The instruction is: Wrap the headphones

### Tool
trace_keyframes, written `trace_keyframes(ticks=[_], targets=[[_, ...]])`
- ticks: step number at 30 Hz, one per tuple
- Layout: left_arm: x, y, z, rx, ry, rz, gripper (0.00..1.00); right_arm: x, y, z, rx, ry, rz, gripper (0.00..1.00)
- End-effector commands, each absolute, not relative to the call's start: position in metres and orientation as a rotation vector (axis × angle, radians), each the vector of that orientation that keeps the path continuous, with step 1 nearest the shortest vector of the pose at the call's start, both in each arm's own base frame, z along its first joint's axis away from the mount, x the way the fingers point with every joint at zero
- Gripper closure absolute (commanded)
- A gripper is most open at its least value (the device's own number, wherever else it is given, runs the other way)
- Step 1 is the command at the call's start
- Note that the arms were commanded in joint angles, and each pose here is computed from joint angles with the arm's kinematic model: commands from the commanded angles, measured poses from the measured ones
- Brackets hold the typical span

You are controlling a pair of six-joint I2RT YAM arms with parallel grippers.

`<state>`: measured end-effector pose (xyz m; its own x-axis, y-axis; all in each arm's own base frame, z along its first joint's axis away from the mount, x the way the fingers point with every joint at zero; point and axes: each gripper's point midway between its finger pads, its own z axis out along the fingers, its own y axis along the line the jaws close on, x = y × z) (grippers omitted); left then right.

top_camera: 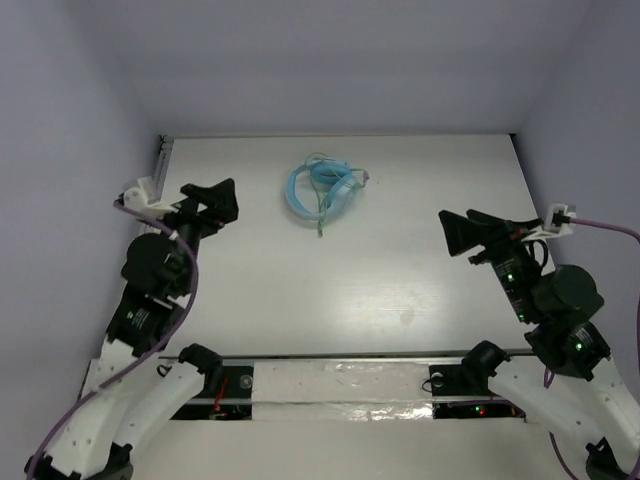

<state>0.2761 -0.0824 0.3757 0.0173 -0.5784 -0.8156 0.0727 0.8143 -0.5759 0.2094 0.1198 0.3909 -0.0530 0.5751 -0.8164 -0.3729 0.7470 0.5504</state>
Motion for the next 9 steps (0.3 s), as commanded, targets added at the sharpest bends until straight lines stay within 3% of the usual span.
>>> trace_keyframes(ticks=[1,9], targets=[[0.249,-0.061,0.367,-0.380,1.505,-0.433,0.01,0.197,0.104,0.405,0.190,1.386,0.757,0.00],[0.244,-0.059,0.343,-0.345,1.541,-0.396,0.01,0.203,0.108,0.391,0.229,1.443,0.759,0.00]])
